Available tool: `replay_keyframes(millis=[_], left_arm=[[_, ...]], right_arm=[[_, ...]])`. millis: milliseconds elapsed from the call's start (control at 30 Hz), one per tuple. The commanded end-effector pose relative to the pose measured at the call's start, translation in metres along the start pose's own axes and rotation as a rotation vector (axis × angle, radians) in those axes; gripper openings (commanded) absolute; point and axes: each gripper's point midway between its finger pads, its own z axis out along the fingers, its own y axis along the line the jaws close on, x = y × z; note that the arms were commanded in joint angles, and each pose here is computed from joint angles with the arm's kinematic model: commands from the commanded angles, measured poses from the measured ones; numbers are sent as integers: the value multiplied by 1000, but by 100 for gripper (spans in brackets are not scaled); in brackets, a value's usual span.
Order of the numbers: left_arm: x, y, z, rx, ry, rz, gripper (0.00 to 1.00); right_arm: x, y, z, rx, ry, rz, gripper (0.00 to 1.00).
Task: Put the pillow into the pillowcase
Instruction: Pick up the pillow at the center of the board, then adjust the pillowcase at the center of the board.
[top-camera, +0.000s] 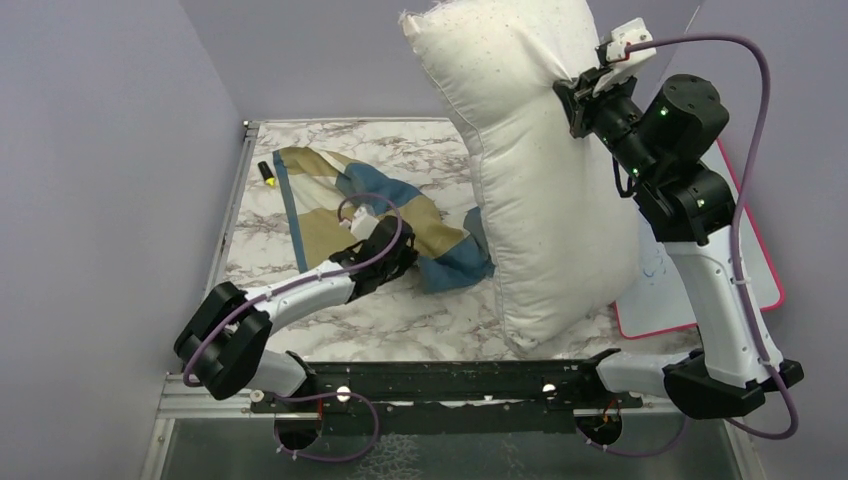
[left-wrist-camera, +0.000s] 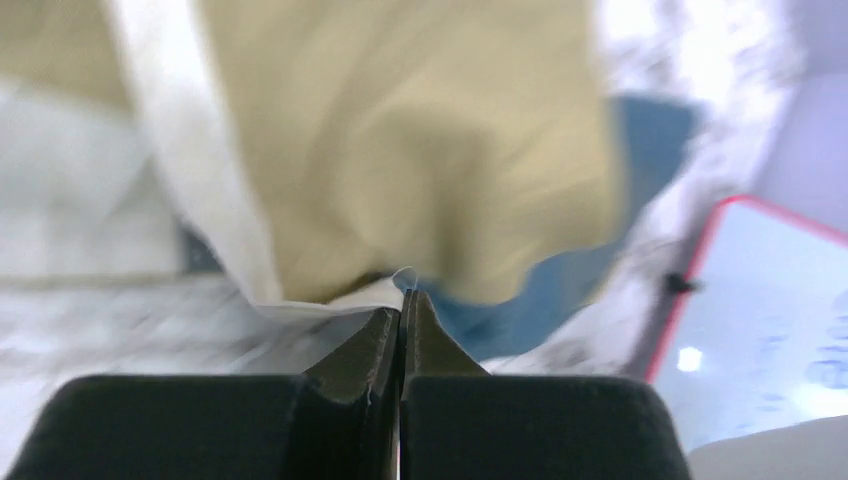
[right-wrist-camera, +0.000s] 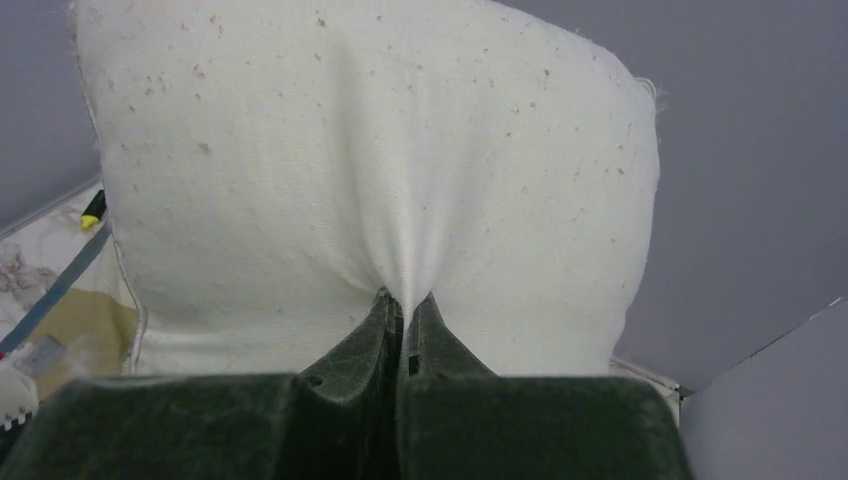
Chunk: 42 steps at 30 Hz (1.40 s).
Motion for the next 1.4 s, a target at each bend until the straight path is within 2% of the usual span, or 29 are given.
replay_keyframes(millis=[0, 100, 233, 333, 433, 467, 533, 567, 600, 633, 700, 800, 900, 1000, 1067, 1167, 1367], left_arm=[[-101, -110, -18, 258, -305, -47, 0], [-129, -151, 3, 261, -364, 19, 0], [-149, -217, 32, 455, -368, -5, 0], [-160, -255, 69, 509, -362, 12, 0], [-171, -296, 100, 621, -365, 94, 0], [-174, -307, 106, 657, -349, 118, 4], [-180, -312, 111, 705, -296, 126, 35], [-184, -308, 109, 700, -272, 124, 52], [-189, -302, 105, 676, -259, 129, 64], [-194, -290, 102, 630, -264, 147, 71], [-197, -268, 89, 542, -288, 229, 77], [-179, -220, 78, 386, -228, 359, 77], [-141, -157, 68, 233, -94, 444, 67], [-85, -113, 58, 194, 48, 539, 60], [-53, -85, 54, 113, 135, 624, 62], [-33, -44, 46, -64, 158, 716, 69], [-14, -5, 34, -165, 180, 742, 70]], right_arm=[[-103, -23, -54, 67, -322, 19, 0], [-107, -24, -63, 68, -343, 31, 0], [-110, -25, -70, 74, -355, 27, 0], [-112, -27, -71, 82, -358, 20, 0], [-113, -28, -72, 89, -368, 23, 0], [-112, -28, -71, 91, -368, 24, 0], [-109, -27, -67, 87, -359, 20, 0], [-108, -26, -65, 85, -350, 16, 0], [-107, -27, -64, 86, -345, 12, 0], [-107, -28, -64, 91, -341, 9, 0], [-106, -28, -64, 92, -344, 8, 0], [-106, -26, -64, 84, -351, 10, 0], [-105, -26, -66, 84, -349, 9, 0], [-105, -28, -68, 96, -349, 5, 0], [-106, -29, -70, 99, -350, 5, 0], [-104, -29, -70, 100, -344, 7, 0], [-102, -29, -67, 101, -336, 11, 0]])
